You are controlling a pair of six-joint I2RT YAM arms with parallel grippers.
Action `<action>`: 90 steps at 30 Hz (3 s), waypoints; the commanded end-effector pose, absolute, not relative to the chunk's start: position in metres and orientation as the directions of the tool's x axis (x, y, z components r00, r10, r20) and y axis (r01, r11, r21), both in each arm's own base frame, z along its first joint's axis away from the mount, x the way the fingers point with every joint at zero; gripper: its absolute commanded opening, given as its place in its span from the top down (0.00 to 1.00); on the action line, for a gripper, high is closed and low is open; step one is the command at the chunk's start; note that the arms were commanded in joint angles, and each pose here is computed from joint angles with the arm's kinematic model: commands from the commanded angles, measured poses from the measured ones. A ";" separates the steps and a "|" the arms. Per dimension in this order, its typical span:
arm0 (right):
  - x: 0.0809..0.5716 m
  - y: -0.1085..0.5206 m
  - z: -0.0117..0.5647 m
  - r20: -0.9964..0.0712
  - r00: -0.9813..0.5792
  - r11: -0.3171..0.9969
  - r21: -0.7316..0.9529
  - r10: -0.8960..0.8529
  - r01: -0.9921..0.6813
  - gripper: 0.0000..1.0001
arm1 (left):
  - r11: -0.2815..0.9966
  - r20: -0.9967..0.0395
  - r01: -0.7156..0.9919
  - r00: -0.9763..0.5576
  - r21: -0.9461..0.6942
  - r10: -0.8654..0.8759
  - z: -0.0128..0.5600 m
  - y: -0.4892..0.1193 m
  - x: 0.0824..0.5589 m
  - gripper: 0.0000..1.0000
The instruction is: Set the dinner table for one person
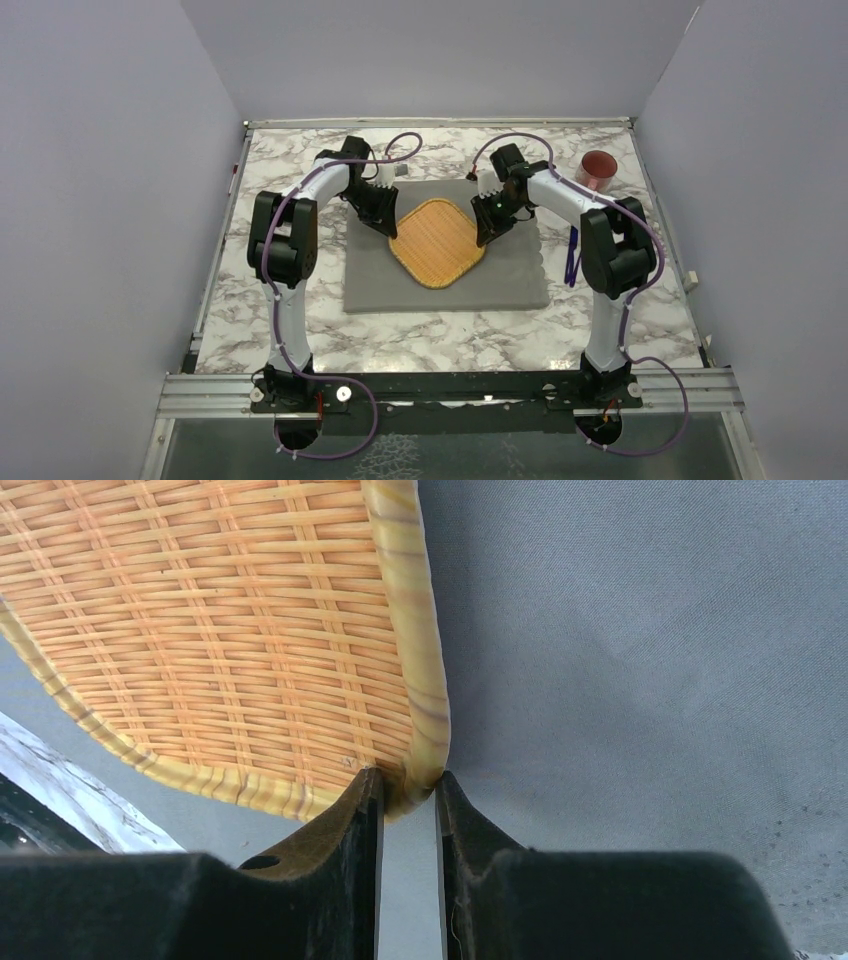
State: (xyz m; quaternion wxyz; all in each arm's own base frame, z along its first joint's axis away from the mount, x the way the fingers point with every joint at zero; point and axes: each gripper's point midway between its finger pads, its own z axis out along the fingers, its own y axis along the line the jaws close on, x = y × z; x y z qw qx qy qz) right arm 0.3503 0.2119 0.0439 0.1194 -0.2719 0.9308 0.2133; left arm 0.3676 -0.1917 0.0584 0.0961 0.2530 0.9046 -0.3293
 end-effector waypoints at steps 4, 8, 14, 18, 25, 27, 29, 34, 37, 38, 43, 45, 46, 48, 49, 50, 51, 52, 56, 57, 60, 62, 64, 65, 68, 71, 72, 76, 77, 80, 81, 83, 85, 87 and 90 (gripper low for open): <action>0.365 0.235 0.046 -0.413 -0.779 0.711 0.345 -0.471 -0.613 0.79 | 0.613 -0.408 0.576 -0.817 -0.541 0.408 0.059 -0.206 0.381 0.82; 0.369 0.235 0.045 -0.420 -0.777 0.714 0.337 -0.469 -0.613 0.79 | 0.614 -0.394 0.568 -0.823 -0.548 0.410 0.053 -0.205 0.378 0.83; 0.375 0.238 0.044 -0.424 -0.776 0.713 0.339 -0.467 -0.614 0.79 | 0.617 -0.378 0.563 -0.826 -0.550 0.417 0.047 -0.203 0.373 0.83; 0.376 0.239 0.044 -0.427 -0.775 0.713 0.337 -0.466 -0.615 0.79 | 0.620 -0.369 0.558 -0.830 -0.552 0.418 0.045 -0.202 0.371 0.83; 0.381 0.240 0.045 -0.435 -0.773 0.714 0.334 -0.461 -0.615 0.79 | 0.618 -0.355 0.554 -0.832 -0.558 0.426 0.039 -0.201 0.365 0.83; 0.383 0.242 0.045 -0.438 -0.773 0.715 0.335 -0.458 -0.614 0.79 | 0.618 -0.349 0.550 -0.835 -0.561 0.426 0.038 -0.200 0.364 0.83; 0.384 0.242 0.046 -0.439 -0.774 0.716 0.335 -0.457 -0.613 0.79 | 0.618 -0.345 0.548 -0.836 -0.563 0.427 0.036 -0.200 0.362 0.83; 0.385 0.243 0.049 -0.445 -0.770 0.714 0.334 -0.456 -0.616 0.79 | 0.619 -0.336 0.544 -0.839 -0.567 0.429 0.033 -0.199 0.360 0.83; 0.381 0.243 0.047 -0.434 -0.776 0.709 0.348 -0.458 -0.613 0.79 | 0.622 -0.337 0.545 -0.838 -0.563 0.429 0.033 -0.199 0.361 0.83; 0.380 0.243 0.045 -0.429 -0.778 0.709 0.351 -0.458 -0.611 0.79 | 0.622 -0.338 0.545 -0.838 -0.562 0.429 0.033 -0.199 0.362 0.83; 0.375 0.241 0.041 -0.421 -0.780 0.710 0.352 -0.462 -0.610 0.79 | 0.626 -0.341 0.545 -0.838 -0.558 0.427 0.034 -0.199 0.365 0.80; 0.375 0.240 0.041 -0.420 -0.780 0.710 0.350 -0.464 -0.611 0.78 | 0.626 -0.341 0.545 -0.838 -0.558 0.426 0.034 -0.199 0.365 0.78; 0.374 0.240 0.040 -0.418 -0.779 0.710 0.348 -0.467 -0.613 0.77 | 0.626 -0.340 0.544 -0.838 -0.559 0.426 0.033 -0.199 0.365 0.77; 0.373 0.239 0.039 -0.412 -0.781 0.709 0.352 -0.469 -0.611 0.69 | 0.629 -0.338 0.544 -0.838 -0.556 0.427 0.033 -0.199 0.364 0.74; 0.373 0.239 0.038 -0.410 -0.782 0.708 0.353 -0.470 -0.611 0.66 | 0.632 -0.338 0.545 -0.838 -0.551 0.428 0.033 -0.198 0.364 0.73; 0.372 0.239 0.038 -0.410 -0.782 0.707 0.355 -0.470 -0.611 0.63 | 0.635 -0.337 0.545 -0.838 -0.547 0.429 0.033 -0.197 0.364 0.71; 0.372 0.239 0.038 -0.411 -0.782 0.708 0.354 -0.469 -0.611 0.61 | 0.635 -0.339 0.548 -0.836 -0.544 0.431 0.033 -0.197 0.364 0.69; 0.372 0.240 0.038 -0.412 -0.781 0.707 0.355 -0.469 -0.612 0.60 | 0.640 -0.339 0.549 -0.835 -0.538 0.433 0.034 -0.195 0.364 0.68; 0.371 0.239 0.038 -0.413 -0.780 0.707 0.353 -0.471 -0.613 0.58 | 0.657 -0.339 0.554 -0.832 -0.512 0.439 0.034 -0.192 0.366 0.65; 0.371 0.238 0.038 -0.413 -0.780 0.709 0.349 -0.471 -0.613 0.58 | 0.659 -0.340 0.557 -0.830 -0.505 0.442 0.034 -0.191 0.367 0.64; 0.372 0.236 0.039 -0.419 -0.776 0.713 0.338 -0.471 -0.615 0.57 | 0.673 -0.336 0.560 -0.828 -0.482 0.448 0.034 -0.187 0.368 0.61; 0.372 0.235 0.040 -0.423 -0.774 0.717 0.327 -0.471 -0.615 0.57 | 0.683 -0.339 0.565 -0.825 -0.463 0.453 0.035 -0.185 0.369 0.60; 0.372 0.233 0.041 -0.423 -0.774 0.722 0.319 -0.471 -0.614 0.56 | 0.691 -0.337 0.567 -0.823 -0.449 0.457 0.035 -0.183 0.370 0.60; 0.372 0.232 0.041 -0.423 -0.774 0.725 0.315 -0.471 -0.613 0.55 | 0.693 -0.337 0.567 -0.823 -0.445 0.457 0.035 -0.182 0.370 0.59; 0.369 0.230 0.041 -0.422 -0.775 0.729 0.309 -0.471 -0.611 0.53 | 0.706 -0.335 0.566 -0.823 -0.424 0.459 0.035 -0.178 0.371 0.59; 0.369 0.227 0.042 -0.430 -0.772 0.735 0.296 -0.468 -0.610 0.51 | 0.723 -0.333 0.567 -0.822 -0.395 0.462 0.035 -0.173 0.373 0.58; 0.369 0.226 0.043 -0.432 -0.771 0.736 0.291 -0.469 -0.611 0.50 | 0.726 -0.334 0.568 -0.821 -0.389 0.464 0.035 -0.172 0.373 0.58; 0.368 0.224 0.046 -0.439 -0.768 0.742 0.278 -0.466 -0.609 0.50 | 0.736 -0.339 0.569 -0.819 -0.367 0.463 0.039 -0.169 0.376 0.55; 0.368 0.223 0.046 -0.441 -0.768 0.744 0.275 -0.465 -0.609 0.49 | 0.738 -0.341 0.568 -0.819 -0.364 0.462 0.040 -0.169 0.376 0.53; 0.369 0.222 0.048 -0.446 -0.767 0.751 0.263 -0.463 -0.606 0.49 | 0.744 -0.344 0.568 -0.818 -0.351 0.462 0.042 -0.167 0.378 0.51; 0.370 0.221 0.048 -0.448 -0.766 0.755 0.257 -0.460 -0.603 0.49 | 0.749 -0.342 0.566 -0.818 -0.344 0.462 0.042 -0.166 0.378 0.51; 0.372 0.219 0.050 -0.454 -0.763 0.761 0.242 -0.460 -0.602 0.49 | 0.759 -0.340 0.564 -0.819 -0.326 0.462 0.042 -0.163 0.380 0.43; 0.374 0.217 0.051 -0.459 -0.760 0.766 0.228 -0.460 -0.601 0.49 | 0.764 -0.340 0.563 -0.818 -0.314 0.463 0.043 -0.161 0.380 0.40; 0.373 0.217 0.052 -0.460 -0.760 0.765 0.229 -0.460 -0.601 0.49 | 0.767 -0.341 0.563 -0.818 -0.307 0.464 0.043 -0.160 0.380 0.40; 0.371 0.217 0.054 -0.461 -0.761 0.764 0.234 -0.457 -0.601 0.49 | 0.768 -0.341 0.565 -0.816 -0.300 0.467 0.044 -0.158 0.380 0.40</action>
